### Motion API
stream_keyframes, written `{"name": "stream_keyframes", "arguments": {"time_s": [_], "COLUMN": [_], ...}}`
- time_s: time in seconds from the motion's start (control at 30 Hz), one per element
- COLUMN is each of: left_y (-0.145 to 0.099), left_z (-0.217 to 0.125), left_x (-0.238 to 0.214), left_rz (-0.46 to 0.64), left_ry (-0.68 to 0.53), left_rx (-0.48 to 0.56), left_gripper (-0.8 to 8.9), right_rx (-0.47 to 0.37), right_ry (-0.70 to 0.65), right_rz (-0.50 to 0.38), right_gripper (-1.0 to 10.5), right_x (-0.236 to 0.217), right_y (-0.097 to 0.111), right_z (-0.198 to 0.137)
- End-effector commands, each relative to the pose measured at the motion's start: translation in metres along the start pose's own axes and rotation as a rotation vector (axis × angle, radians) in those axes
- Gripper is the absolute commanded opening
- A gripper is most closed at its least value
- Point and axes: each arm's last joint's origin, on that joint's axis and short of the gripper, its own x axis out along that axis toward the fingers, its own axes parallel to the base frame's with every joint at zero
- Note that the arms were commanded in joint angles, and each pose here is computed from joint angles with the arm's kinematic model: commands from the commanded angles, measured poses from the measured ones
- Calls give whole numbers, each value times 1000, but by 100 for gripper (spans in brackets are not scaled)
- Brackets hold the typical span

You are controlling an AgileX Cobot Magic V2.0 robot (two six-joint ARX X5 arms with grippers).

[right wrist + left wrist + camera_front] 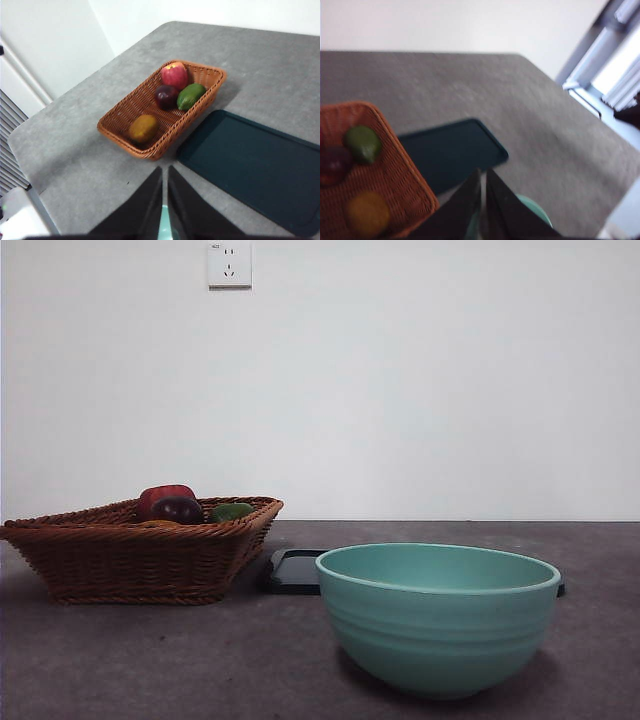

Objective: Pick up the wifruite, put it on the bowl, pick up the plate, put it on desk

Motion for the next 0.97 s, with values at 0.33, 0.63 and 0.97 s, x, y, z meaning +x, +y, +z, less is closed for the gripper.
{"name": "stream_keyframes", "arguments": {"time_s": [0.33,0.63,0.97], "left_y": [-10,-11,-11], "left_z": [-1,-3,-3], "left_x": [1,1,1], "left_rz": [-68,-72,-73], "left_ry": [55,68,66], "left_rx": [83,81,78], "left_gripper": [31,481,625], "right_rx": [-58,-49,4], "right_ry": [-66,-80,-77], "right_rz": [6,-5,-71], "right_gripper": [10,308,620], "right_x": [-29,-34,-34], "right_y": [20,23,21], "right_z": [-4,-6,-7]}}
